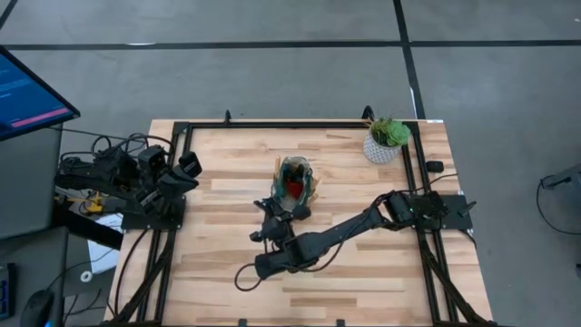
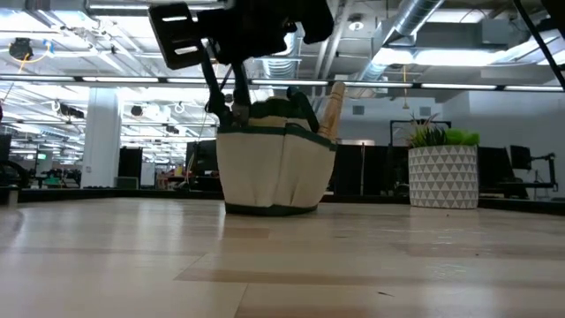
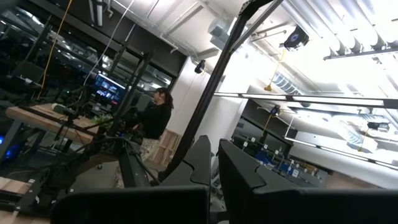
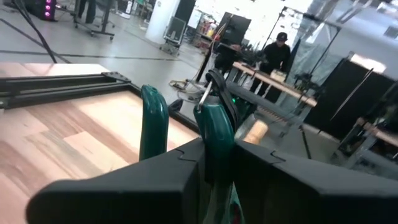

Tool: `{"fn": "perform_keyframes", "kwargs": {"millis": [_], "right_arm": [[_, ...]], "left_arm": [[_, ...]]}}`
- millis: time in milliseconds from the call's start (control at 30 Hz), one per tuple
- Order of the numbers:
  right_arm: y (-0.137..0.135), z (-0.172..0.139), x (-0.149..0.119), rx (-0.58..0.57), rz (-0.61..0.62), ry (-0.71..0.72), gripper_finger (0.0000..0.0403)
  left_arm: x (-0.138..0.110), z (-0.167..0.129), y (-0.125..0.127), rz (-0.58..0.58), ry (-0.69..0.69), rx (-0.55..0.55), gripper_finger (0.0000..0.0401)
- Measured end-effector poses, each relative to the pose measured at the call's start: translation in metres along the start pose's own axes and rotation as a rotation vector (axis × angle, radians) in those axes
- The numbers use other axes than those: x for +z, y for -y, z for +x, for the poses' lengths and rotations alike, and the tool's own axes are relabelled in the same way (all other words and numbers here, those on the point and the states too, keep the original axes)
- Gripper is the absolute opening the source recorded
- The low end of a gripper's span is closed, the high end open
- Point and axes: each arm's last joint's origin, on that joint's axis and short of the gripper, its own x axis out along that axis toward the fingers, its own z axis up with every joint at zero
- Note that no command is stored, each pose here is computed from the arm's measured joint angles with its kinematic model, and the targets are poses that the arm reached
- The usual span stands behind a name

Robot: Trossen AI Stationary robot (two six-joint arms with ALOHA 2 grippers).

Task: Pick & Place Garden tools in Gardening bag
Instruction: Put the green shear scissors into the gardening bag

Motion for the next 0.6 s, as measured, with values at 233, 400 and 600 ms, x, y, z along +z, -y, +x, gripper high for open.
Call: {"fn": "perform_keyframes", "kwargs": {"millis": [233, 400, 600], "right_arm": [[0.007, 0.005, -0.013, 0.042, 0.155, -0.079, 0.0052], [0.011, 0.011, -0.018, 0.063, 0.22, -0.149, 0.0057], [0.01, 0.009, -0.017, 0.079, 0.141, -0.153, 0.0071]], "left_arm": [[0.0, 0.0, 0.0, 0.0, 0.0, 0.0, 0.0002], [0.0, 0.0, 0.0, 0.001, 0.0, 0.0, 0.0002], [0.0, 0.0, 0.0, 0.002, 0.0, 0.0, 0.0002]]}}
